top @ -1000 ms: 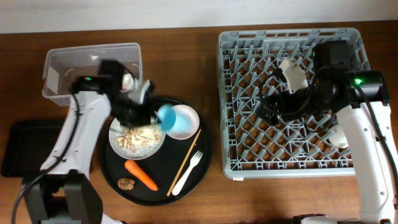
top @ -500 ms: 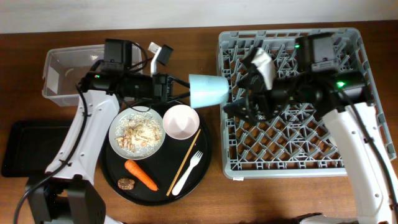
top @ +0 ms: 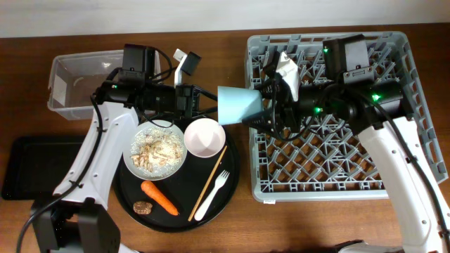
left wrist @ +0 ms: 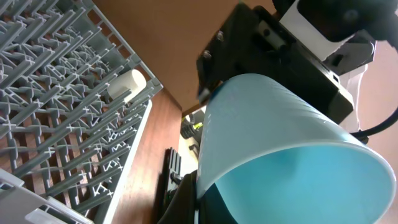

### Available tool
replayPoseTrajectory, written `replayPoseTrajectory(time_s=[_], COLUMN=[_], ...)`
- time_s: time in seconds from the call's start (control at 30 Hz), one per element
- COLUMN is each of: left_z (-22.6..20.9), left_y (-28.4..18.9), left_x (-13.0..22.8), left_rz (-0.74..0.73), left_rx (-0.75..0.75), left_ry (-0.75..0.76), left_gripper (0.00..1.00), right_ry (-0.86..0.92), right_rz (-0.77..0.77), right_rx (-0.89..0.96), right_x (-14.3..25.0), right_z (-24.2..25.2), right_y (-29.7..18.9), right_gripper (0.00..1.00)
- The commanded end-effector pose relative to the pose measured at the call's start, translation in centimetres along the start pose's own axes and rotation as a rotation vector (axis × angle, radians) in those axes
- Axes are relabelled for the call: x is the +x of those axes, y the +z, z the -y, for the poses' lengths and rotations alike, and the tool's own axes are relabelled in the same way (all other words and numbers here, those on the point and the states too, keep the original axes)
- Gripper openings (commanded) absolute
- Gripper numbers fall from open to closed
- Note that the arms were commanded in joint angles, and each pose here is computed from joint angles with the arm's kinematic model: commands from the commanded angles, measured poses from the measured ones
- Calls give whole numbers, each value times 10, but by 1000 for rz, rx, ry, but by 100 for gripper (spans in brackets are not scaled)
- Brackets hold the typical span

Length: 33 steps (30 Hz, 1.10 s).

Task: Sort waste into correct bins and load items into the dishwasher rack
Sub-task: 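Hand the light-blue cup from the left gripper to the right gripper, then place the light-blue cup upside down in the rack with the right gripper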

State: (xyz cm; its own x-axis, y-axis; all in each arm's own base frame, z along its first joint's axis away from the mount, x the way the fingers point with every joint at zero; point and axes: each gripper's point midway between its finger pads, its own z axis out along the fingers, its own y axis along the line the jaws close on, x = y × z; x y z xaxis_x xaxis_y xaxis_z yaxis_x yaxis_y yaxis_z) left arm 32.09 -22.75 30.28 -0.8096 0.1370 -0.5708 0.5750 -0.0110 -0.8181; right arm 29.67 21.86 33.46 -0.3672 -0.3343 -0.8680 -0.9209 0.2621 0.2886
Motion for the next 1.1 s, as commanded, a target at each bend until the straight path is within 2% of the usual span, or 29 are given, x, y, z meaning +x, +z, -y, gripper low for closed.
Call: replayPoseTrajectory(time_s=[0.0,0.03,0.17,0.23,0.27,0.37,0.4,0.43,0.57,0.67,0.73,0.87,1.07], left_z=[14,13,11,11,11,4,-2,-10,-56,-91,-104,-110,-110], left_y=[-1,-1,-1,-1,-1,-1,-1,-2,-16,-40,-53,-63,-63], left_x=[-3,-3,-3,-3,-3,-3,-3,-2,13,34,49,62,64], left_rz=[3,3,3,3,3,3,3,1,-23,-73,-112,-152,-156], left_rx=[26,20,6,5,5,-34,-66,-113,-395,-650,-766,-839,-843], left_ry=[29,29,29,29,29,29,25,13,-84,-175,-224,-269,-275], left_gripper=[0,0,1,1,5,44,54,57,57,57,57,57,57], right_ry=[-14,-14,-14,-14,-14,-13,-11,-6,114,254,349,502,748], right_rz=[29,33,34,34,34,32,29,22,-28,-94,-147,-222,-291], right_rx=[-56,-62,-65,-65,-64,-55,-42,-21,141,355,504,726,1043], right_x=[-6,-7,-7,-7,-7,-7,-6,-4,9,31,49,82,137], right_z=[-10,-11,-12,-12,-12,-10,-7,-2,30,67,88,111,130], right_y=[0,0,0,0,0,0,-2,-3,-15,-38,-63,-115,-203], right_gripper=[56,53,52,48,45,41,42,42,36,33,33,34,33])
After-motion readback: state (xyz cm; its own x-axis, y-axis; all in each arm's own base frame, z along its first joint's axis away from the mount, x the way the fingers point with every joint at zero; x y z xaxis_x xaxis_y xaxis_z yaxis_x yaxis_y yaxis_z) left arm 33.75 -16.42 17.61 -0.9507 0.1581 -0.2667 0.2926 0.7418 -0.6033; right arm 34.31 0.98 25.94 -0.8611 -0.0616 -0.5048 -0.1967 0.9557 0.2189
